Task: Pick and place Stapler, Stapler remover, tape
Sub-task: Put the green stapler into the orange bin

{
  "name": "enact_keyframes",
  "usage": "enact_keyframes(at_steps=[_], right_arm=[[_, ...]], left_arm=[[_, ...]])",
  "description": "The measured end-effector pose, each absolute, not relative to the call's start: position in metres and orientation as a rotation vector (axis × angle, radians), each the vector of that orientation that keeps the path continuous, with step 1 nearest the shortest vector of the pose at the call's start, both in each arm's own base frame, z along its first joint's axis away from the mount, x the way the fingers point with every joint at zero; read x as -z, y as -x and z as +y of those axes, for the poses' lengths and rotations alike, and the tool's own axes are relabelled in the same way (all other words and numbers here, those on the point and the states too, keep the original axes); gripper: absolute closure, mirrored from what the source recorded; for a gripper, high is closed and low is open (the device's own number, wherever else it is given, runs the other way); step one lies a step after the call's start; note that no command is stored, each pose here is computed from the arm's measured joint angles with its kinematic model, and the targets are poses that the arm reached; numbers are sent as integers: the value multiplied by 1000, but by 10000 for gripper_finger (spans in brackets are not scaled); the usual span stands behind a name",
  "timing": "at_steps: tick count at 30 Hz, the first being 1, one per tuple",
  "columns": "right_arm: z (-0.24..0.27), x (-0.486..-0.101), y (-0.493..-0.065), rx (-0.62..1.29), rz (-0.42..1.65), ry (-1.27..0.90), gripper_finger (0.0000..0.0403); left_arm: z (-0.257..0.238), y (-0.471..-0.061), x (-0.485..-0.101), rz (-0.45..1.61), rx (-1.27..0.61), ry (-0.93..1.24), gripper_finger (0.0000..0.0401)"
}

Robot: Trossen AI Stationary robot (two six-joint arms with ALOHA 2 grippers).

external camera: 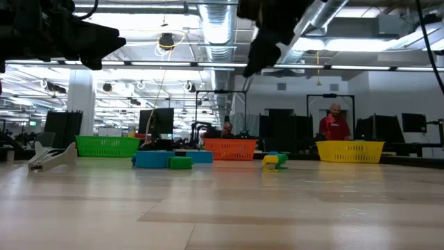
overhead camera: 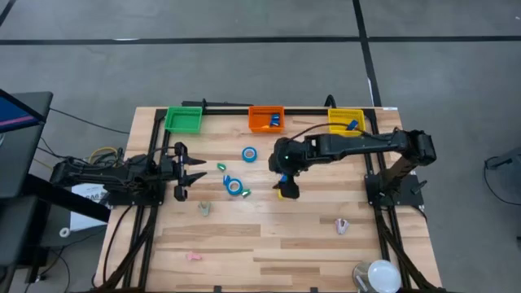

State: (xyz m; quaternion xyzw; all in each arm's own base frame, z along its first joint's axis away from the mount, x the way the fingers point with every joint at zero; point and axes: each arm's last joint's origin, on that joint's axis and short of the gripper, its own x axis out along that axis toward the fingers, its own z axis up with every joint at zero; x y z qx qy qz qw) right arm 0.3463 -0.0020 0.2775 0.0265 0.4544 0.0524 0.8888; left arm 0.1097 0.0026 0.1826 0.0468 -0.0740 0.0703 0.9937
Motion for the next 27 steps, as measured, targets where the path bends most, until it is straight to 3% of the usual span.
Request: enact_keyframes(at_steps=[18, 27], right_arm=[[-15, -369, -327, -53, 668, -213, 90], [-10, -377, -326, -56, 648, -246, 90]], left_arm=[[3, -110, -183, -149, -141, -94, 233], [3, -110, -183, -148, -141, -94, 233]])
